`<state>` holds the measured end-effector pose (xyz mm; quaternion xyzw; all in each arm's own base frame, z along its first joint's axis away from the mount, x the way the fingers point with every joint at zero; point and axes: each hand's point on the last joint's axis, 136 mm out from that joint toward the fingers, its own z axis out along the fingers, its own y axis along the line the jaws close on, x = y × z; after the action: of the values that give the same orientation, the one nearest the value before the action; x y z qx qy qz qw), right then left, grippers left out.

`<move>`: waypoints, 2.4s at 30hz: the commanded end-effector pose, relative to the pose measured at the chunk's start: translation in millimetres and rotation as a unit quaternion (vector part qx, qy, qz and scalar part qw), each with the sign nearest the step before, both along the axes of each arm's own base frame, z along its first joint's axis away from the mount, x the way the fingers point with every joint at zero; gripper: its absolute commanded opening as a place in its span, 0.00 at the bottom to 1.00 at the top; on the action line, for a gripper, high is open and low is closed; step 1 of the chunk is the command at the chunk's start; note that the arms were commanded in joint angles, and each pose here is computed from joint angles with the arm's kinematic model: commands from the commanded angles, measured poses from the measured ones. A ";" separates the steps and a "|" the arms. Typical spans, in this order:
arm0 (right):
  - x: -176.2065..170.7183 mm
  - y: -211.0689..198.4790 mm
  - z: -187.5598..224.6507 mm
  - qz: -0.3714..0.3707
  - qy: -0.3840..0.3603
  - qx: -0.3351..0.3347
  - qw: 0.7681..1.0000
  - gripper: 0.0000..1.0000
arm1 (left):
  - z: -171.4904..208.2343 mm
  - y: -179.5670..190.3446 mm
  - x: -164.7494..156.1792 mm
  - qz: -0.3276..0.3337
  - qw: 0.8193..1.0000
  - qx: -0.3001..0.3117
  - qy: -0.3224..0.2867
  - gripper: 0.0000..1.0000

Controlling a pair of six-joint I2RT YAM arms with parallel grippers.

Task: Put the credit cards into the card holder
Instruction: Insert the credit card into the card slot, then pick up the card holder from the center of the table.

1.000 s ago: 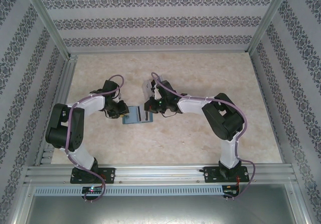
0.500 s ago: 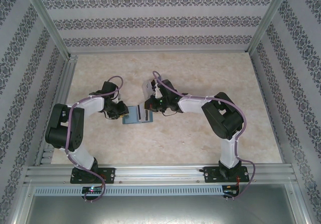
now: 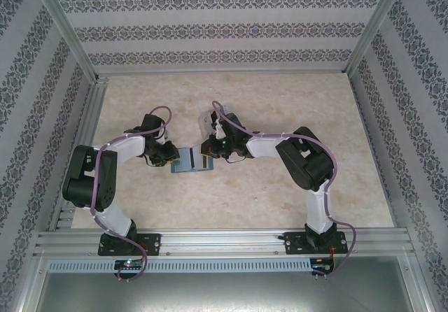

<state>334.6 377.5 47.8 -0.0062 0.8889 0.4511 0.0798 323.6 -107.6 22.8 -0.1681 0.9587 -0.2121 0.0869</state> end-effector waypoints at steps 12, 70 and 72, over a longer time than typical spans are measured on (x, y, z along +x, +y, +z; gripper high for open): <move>2.0 14.7 -12.2 0.001 0.007 -0.006 1.000 0.05 | -13.0 6.9 -14.0 0.000 1.000 0.013 0.022 0.24; -18.9 -7.8 -4.6 0.000 -0.074 -0.140 0.987 0.36 | 44.2 -1.4 -24.6 -0.089 0.987 0.128 -0.036 0.60; -19.0 -7.2 -3.4 0.000 -0.074 -0.137 0.988 0.36 | 43.2 -5.8 -24.3 -0.102 0.984 0.143 -0.037 0.65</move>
<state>315.9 374.8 47.1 -0.0463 0.9333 0.3248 0.1458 302.8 -121.0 67.6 -0.0767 0.9785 -0.1424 0.1281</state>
